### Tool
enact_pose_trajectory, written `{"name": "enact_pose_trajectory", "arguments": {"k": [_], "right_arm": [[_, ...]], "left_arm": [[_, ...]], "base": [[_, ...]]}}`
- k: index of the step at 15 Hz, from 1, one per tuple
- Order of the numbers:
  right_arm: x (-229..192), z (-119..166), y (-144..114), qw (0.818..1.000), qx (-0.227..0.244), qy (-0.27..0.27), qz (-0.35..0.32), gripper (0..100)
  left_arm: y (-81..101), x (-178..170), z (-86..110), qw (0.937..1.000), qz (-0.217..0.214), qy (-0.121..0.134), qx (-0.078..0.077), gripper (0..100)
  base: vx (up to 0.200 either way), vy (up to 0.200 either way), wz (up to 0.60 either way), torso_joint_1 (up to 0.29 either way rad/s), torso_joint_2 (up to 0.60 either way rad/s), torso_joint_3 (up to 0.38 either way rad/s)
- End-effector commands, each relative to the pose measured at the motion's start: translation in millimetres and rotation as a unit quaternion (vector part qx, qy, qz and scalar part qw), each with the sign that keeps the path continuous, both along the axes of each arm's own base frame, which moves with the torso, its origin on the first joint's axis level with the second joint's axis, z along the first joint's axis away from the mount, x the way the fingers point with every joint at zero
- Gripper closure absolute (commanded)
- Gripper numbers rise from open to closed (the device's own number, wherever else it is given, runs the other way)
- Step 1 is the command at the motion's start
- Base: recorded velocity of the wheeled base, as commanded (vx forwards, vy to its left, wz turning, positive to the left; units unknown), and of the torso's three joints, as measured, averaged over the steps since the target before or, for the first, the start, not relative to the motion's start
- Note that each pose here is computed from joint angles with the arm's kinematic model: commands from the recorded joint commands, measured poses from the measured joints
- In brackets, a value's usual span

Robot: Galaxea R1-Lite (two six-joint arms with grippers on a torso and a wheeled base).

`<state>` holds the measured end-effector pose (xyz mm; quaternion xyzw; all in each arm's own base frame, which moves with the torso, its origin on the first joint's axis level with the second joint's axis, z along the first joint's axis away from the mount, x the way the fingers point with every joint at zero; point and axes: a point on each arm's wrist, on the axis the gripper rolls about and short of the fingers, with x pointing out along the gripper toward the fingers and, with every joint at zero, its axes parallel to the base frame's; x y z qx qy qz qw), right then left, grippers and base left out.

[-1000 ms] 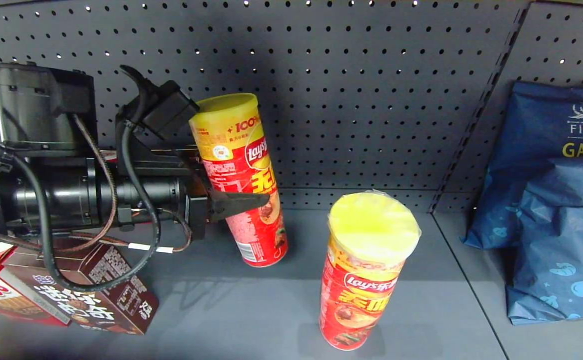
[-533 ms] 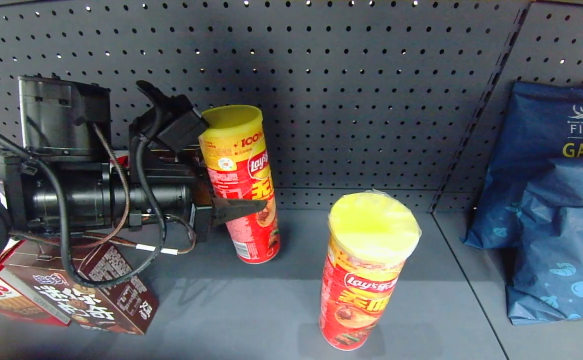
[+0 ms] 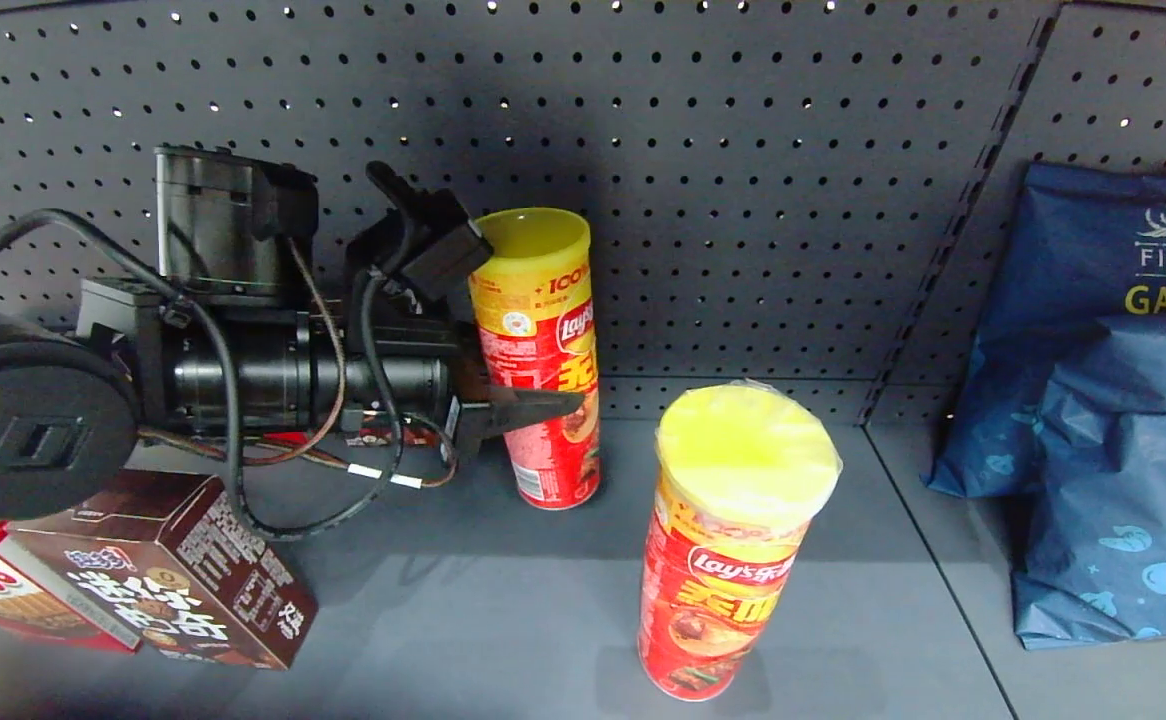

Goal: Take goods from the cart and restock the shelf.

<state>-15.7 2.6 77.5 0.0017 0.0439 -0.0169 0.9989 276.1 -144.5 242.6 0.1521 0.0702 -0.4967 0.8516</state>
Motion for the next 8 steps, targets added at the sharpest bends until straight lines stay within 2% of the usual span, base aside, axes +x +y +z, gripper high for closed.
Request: {"name": "enact_pose_trajectory", "arguments": {"k": [1,4,6,8], "right_arm": [[0.2,0.1,0.0,1.000,0.000,0.001,0.000,0],[0.2,0.1,0.0,1.000,0.000,0.001,0.000,0],[0.2,0.1,0.0,1.000,0.000,0.001,0.000,0],[0.2,0.1,0.0,1.000,0.000,0.001,0.000,0]], "left_arm": [[-8.3,4.1,-7.6,0.9999,-0.009,0.009,0.006,100],[-16.7,3.3,-11.1,0.9996,-0.022,0.012,0.008,100],[-24.6,10.5,-16.5,0.9996,-0.027,0.003,0.001,100],[-34.8,16.2,-23.7,0.9993,-0.036,0.007,0.003,100]], "base": [[0.000,0.000,0.00,0.000,0.00,0.000],[0.000,0.000,0.00,0.000,0.00,0.000],[0.000,0.000,0.00,0.000,0.00,0.000],[0.000,0.000,0.00,0.000,0.00,0.000]]}}
